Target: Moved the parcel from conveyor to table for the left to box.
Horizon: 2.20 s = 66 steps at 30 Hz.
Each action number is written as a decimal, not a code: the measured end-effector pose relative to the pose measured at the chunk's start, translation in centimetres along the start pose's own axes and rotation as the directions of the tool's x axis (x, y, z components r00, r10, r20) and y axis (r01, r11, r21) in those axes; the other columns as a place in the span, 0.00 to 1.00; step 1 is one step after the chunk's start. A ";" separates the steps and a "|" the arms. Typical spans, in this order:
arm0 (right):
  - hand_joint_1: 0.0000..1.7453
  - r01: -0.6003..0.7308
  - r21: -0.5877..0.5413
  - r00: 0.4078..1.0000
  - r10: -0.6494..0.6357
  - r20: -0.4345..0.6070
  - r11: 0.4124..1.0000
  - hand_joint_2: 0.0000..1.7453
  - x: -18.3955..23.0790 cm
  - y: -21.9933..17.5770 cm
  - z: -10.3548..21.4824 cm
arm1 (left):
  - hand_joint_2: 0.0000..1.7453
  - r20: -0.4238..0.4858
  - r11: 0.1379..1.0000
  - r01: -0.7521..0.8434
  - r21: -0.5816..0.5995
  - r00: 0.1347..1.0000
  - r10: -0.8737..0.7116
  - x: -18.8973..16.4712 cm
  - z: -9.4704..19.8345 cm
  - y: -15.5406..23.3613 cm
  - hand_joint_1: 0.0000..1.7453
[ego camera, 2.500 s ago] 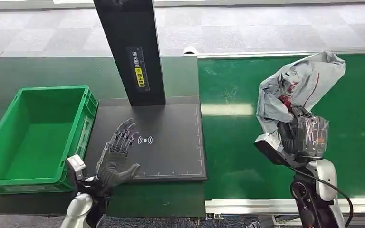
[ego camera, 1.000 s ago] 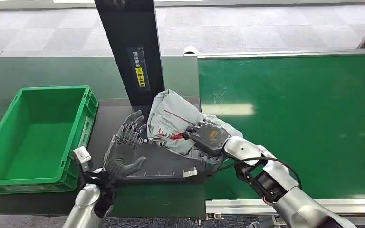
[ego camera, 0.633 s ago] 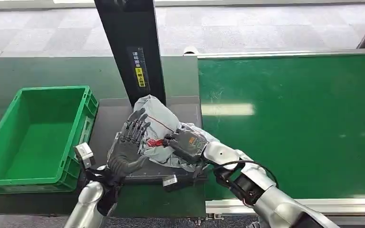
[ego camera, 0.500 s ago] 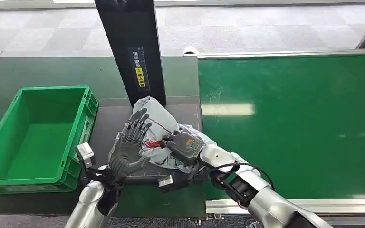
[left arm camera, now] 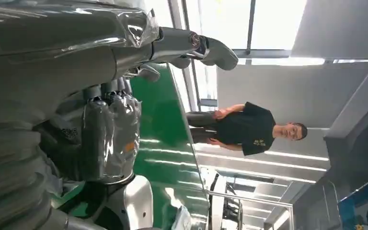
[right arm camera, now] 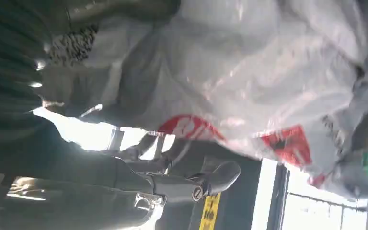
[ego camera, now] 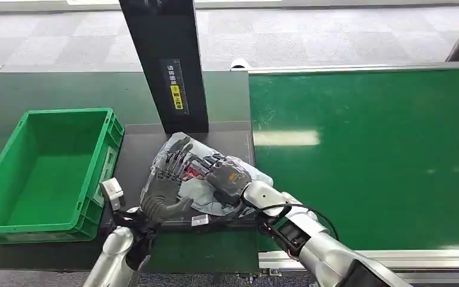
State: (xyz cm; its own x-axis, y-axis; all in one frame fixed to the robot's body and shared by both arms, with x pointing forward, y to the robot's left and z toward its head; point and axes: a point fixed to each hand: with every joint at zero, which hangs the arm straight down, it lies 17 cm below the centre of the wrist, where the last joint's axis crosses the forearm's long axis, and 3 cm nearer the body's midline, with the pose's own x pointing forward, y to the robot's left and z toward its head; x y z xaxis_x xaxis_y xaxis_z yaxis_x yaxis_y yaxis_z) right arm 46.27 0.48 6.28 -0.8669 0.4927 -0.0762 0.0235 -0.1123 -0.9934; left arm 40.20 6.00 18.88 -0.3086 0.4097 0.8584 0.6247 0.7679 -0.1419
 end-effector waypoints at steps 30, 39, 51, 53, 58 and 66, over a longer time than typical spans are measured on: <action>0.00 0.835 -0.403 0.519 -0.779 0.352 0.374 1.00 2.6 -12.2 2.6 | 1.00 0.009 1.000 0.017 0.012 1.000 -0.017 0.2 -1.0 0.3 0.00; 0.00 0.807 -0.542 0.506 -0.747 0.431 0.235 1.00 0.2 -15.6 8.0 | 1.00 0.000 0.998 0.032 0.051 0.999 -0.032 -0.1 0.1 1.3 0.00; 0.00 0.705 -0.685 0.491 -0.824 0.284 0.184 1.00 -6.2 -12.6 14.9 | 1.00 0.010 0.996 0.050 0.074 0.999 -0.051 0.4 0.8 1.9 0.00; 0.00 0.678 -0.716 0.485 -0.833 0.266 0.166 1.00 -7.5 -12.3 15.9 | 1.00 0.021 0.996 0.048 0.079 0.999 -0.050 0.8 0.7 2.2 0.00; 0.00 0.645 -0.757 0.433 -0.867 0.247 0.107 1.00 -9.2 -10.5 18.1 | 1.00 0.012 0.990 0.097 0.101 0.995 -0.098 1.1 1.0 3.0 0.00; 0.00 0.618 -0.775 0.407 -0.898 0.168 0.135 1.00 -9.1 -7.6 19.2 | 1.00 -0.108 0.891 0.453 0.023 0.887 -0.448 -1.4 1.0 3.3 0.00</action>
State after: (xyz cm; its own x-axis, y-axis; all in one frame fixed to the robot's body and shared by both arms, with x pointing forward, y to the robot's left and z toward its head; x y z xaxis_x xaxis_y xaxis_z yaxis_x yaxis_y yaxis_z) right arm 44.41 -19.76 16.18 -0.4577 0.1560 0.8753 -0.1464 0.9578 -0.2472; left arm 41.92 8.43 16.69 -0.4765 -0.0340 0.8785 0.4007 0.8811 0.2514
